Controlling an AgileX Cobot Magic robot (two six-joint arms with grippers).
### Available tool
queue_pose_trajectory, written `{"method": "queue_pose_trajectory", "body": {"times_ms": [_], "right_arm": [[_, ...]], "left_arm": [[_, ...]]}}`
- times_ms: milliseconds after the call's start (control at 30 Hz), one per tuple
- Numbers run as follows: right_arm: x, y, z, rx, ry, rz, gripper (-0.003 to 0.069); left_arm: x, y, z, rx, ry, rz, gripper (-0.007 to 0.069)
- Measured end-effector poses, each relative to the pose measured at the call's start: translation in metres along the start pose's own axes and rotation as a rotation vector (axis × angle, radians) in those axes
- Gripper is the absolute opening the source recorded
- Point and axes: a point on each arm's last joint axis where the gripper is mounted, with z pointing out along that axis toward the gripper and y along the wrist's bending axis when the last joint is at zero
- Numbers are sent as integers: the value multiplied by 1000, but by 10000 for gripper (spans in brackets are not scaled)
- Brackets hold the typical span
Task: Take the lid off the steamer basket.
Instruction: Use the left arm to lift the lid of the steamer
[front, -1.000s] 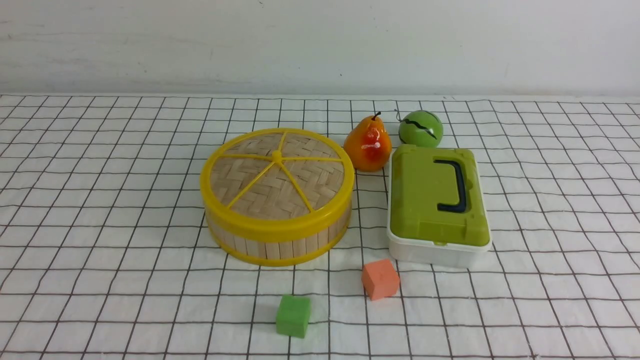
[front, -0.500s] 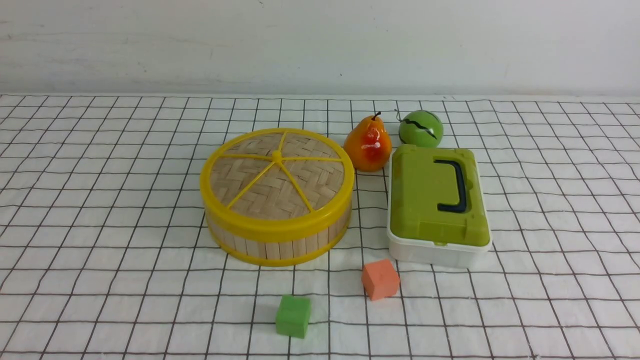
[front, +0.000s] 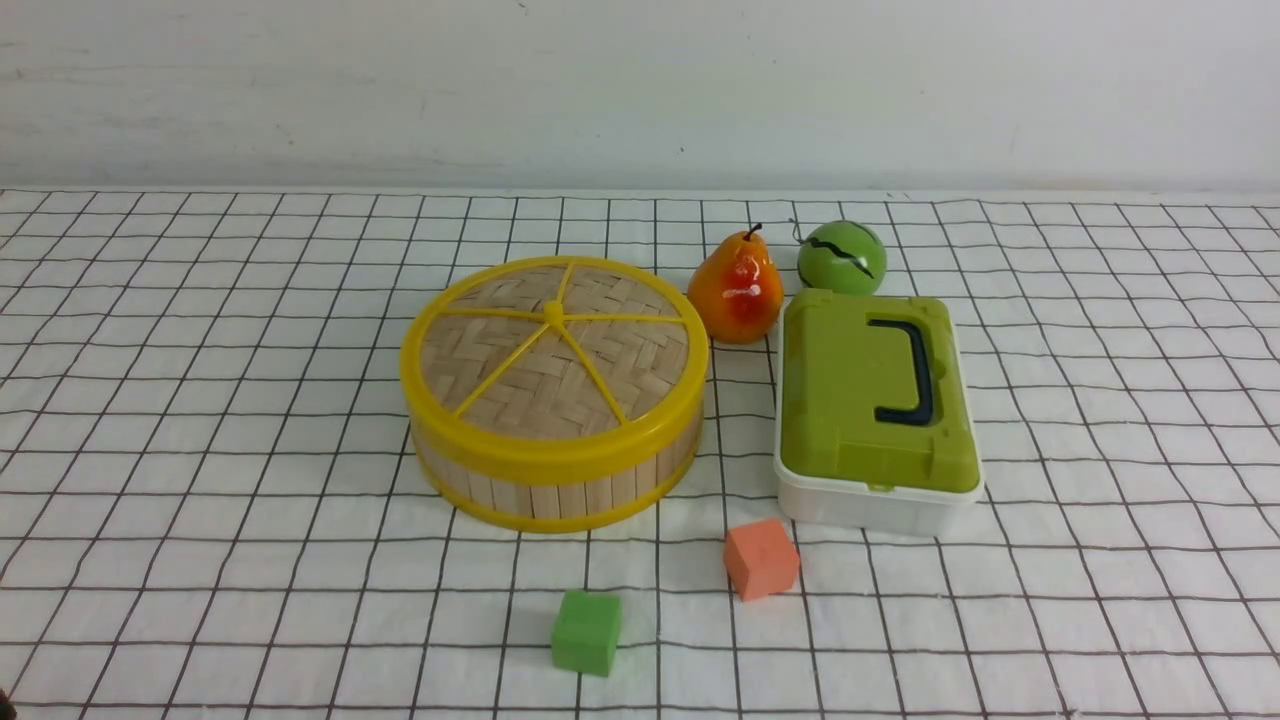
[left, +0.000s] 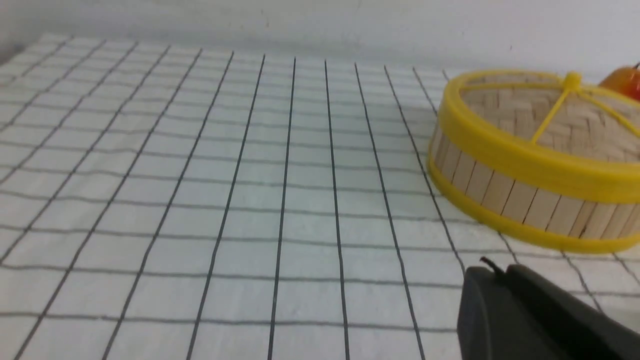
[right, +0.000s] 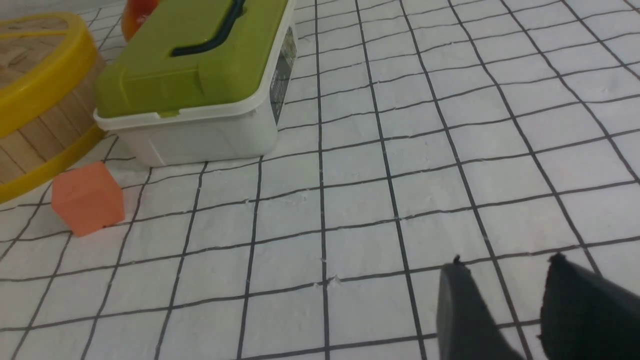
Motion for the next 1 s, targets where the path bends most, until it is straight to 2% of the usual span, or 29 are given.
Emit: {"method": "queue_pose_trajectory", "body": {"times_ms": [267, 400, 533, 567, 600, 667, 733, 800, 833, 900, 933, 1000], "right_arm": [[0, 0, 0, 0, 0, 0, 240], [0, 0, 0, 0, 0, 0, 240], [0, 0, 0, 0, 0, 0, 240], [0, 0, 0, 0, 0, 0, 240], [0, 0, 0, 0, 0, 0, 240], [0, 0, 0, 0, 0, 0, 240], [0, 0, 0, 0, 0, 0, 240], [0, 0, 0, 0, 0, 0, 240], [0, 0, 0, 0, 0, 0, 240], [0, 0, 0, 0, 0, 0, 240], [0, 0, 0, 0, 0, 0, 240], [0, 0, 0, 0, 0, 0, 240]], "left_arm": [[-23, -2, -3, 15, -253, 32, 36], [-33, -3, -6, 32, -372, -19, 39], [-44, -1, -11, 105, -498, -346, 40], [-44, -1, -11, 108, -498, -366, 40], [-51, -1, -14, 148, -531, -503, 38], [-63, -3, -18, 173, -537, -537, 20], [-86, -8, -25, 186, -535, -489, -13], [-107, -11, -32, 175, -517, -421, -13], [-132, -14, -34, 133, -451, -365, -13], [-154, -14, -27, 61, -329, -313, -13], [-154, -14, -25, 57, -318, -308, -13], [-169, -11, -8, -30, -161, -270, -13]]}}
